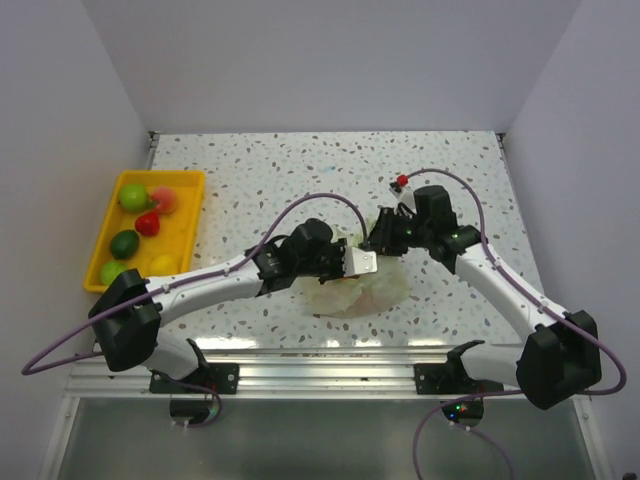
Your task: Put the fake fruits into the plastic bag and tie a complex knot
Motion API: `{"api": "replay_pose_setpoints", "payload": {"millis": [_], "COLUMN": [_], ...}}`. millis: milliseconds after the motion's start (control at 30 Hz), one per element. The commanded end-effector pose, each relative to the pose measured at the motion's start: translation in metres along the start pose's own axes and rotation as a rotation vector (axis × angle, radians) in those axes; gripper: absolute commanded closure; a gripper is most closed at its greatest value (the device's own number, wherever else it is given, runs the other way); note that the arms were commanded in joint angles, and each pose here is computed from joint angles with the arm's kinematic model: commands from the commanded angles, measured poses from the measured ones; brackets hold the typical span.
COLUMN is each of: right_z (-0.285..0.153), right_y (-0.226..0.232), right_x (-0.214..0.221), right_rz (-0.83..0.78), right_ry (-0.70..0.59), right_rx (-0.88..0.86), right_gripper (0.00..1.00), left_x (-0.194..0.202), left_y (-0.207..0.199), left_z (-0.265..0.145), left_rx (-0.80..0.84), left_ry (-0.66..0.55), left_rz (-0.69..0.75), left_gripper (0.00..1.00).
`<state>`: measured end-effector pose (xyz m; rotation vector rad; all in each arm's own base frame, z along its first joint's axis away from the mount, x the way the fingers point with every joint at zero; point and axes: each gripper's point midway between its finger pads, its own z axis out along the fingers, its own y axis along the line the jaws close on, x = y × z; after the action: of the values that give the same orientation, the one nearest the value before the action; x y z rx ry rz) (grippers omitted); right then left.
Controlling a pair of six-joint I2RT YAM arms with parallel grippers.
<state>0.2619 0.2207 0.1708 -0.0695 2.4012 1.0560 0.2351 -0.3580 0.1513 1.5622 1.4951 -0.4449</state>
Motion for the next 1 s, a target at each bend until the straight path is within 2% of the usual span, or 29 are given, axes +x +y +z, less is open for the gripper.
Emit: {"api": "replay_pose_setpoints", "payload": {"millis": [0, 67, 100, 200, 300, 567, 733, 833, 867, 933, 967], "right_z": [-0.021, -0.026, -0.027, -0.026, -0.018, 0.002, 0.013, 0.021, 0.022, 0.025, 0.027], "right_y": [0.028, 0.025, 0.022, 0.011, 0.004, 0.019, 0.026, 0.029, 0.028, 0.034, 0.032], "right_x": [-0.035, -0.034, -0.035, -0.032, -0.024, -0.025, -0.021, -0.011, -0.003, 0.011, 0.018], "right_rz": [-0.264, -0.365, -0.439, -0.558, -0.742, -0.909, -0.981, -1.002, -0.993, -1.021, -1.017], "right_ry": [-0.100, -0.090, -0.093, -0.081, -0.010, 0.031, 0.061, 0.113, 0.151, 0.200, 0.229], "right_rx": [-0.093, -0.079, -0.069, -0.047, -0.093, -0.276, -0.364, -0.410, -0.418, -0.457, -0.461], "right_gripper": [0.68, 0.48, 0.34, 0.21, 0.19, 0.17, 0.19, 0.28, 0.39, 0.50, 0.68], "left_x": [0.043, 0.042, 0.039, 0.030, 0.016, 0.001, -0.007, -0.008, -0.007, -0.008, -0.006], "left_y": [0.001, 0.003, 0.001, 0.002, -0.008, -0.008, -0.008, -0.010, -0.010, -0.009, -0.005], "left_z": [-0.008, -0.010, -0.012, -0.018, -0.022, -0.036, -0.042, -0.041, -0.040, -0.041, -0.041], "left_rx": [0.016, 0.024, 0.049, 0.072, 0.150, 0.247, 0.309, 0.333, 0.338, 0.346, 0.340], "left_ry": [0.159, 0.147, 0.126, 0.081, 0.005, -0.099, -0.134, -0.139, -0.136, -0.144, -0.143], "left_rz": [-0.010, -0.014, -0.012, -0.003, -0.020, -0.087, -0.089, -0.102, -0.115, -0.127, -0.145], "left_gripper": [1.00, 1.00, 1.00, 1.00, 1.00, 1.00, 1.00, 1.00, 1.00, 1.00, 1.00]}}
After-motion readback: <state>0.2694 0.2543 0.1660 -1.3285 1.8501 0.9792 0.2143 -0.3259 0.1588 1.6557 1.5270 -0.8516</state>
